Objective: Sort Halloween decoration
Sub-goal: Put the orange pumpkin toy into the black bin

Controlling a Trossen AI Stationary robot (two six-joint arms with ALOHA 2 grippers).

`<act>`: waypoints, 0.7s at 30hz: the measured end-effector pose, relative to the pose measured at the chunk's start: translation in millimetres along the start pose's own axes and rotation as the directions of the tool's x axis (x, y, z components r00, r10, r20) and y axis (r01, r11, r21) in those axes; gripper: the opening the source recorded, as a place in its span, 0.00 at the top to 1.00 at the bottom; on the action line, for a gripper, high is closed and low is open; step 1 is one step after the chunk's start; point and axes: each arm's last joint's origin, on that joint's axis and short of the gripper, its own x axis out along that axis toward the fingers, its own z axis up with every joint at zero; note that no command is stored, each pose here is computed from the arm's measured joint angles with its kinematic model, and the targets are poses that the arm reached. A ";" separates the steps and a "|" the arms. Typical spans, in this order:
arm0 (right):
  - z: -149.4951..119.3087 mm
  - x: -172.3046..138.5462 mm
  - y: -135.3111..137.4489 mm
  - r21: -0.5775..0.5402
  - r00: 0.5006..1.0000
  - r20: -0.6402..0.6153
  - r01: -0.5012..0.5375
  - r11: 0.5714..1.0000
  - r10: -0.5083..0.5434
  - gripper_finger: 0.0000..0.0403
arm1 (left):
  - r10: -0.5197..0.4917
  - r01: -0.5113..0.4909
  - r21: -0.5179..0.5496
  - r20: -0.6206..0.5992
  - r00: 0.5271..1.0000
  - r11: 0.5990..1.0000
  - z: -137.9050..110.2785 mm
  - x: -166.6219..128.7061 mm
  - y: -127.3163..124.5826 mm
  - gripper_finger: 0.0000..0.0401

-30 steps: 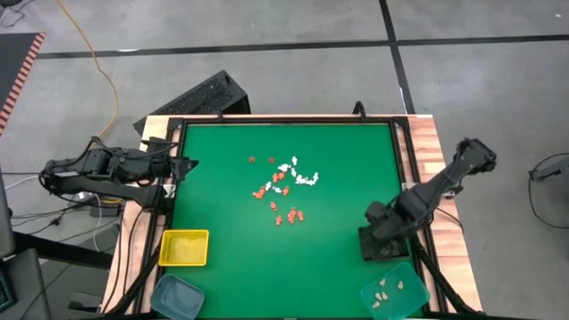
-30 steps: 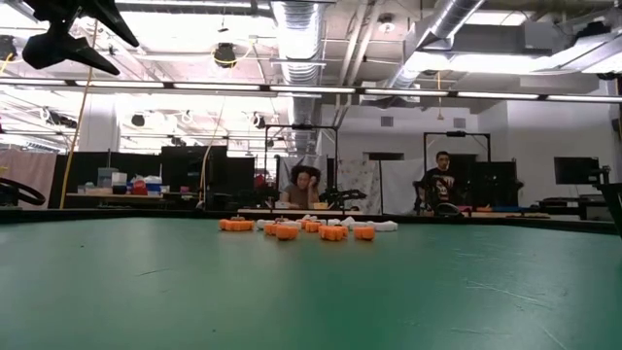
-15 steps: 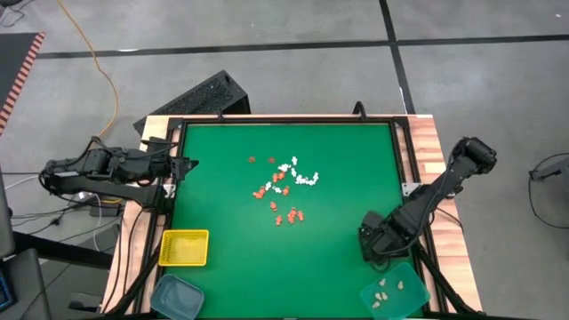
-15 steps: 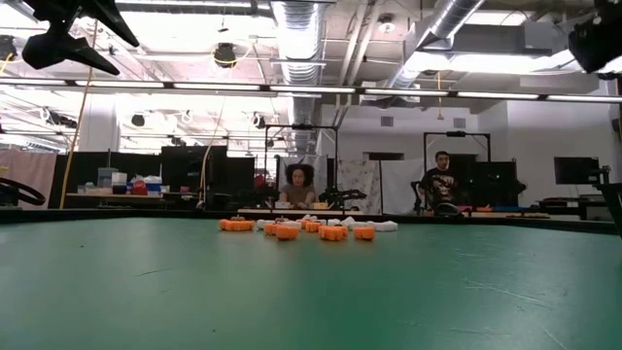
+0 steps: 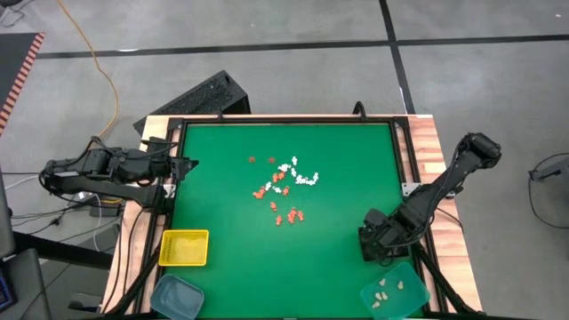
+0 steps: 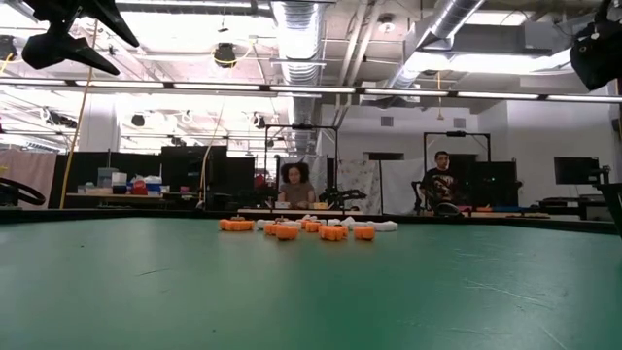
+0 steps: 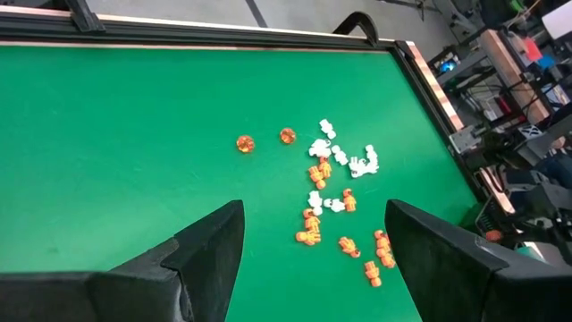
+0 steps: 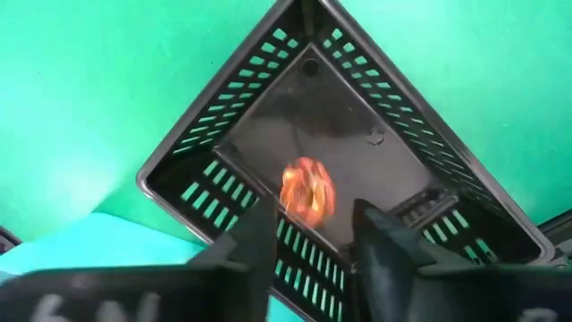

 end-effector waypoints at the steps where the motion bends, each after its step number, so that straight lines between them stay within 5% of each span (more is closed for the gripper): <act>1: 0.0 0.2 0.1 0.000 1.000 -0.002 0.000 1.000 0.000 0.57 | 0.000 0.000 0.002 0.000 1.000 1.000 0.0 0.0 0.0 0.35; 7: 0.0 -0.2 0.1 0.000 1.000 -0.011 -0.005 1.000 0.005 0.46 | 0.000 0.000 0.005 0.000 1.000 1.000 0.0 0.0 0.0 0.35; 15: 6.4 -33.1 8.6 -0.040 0.987 0.001 -0.158 0.987 0.158 0.49 | -0.001 0.001 0.006 -0.001 1.000 1.000 0.0 0.0 0.0 0.35; 21: 34.1 -72.6 19.9 -0.135 0.915 0.237 -0.302 0.944 0.327 0.51 | -0.003 0.003 0.026 -0.006 1.000 1.000 -0.2 0.0 -0.1 0.35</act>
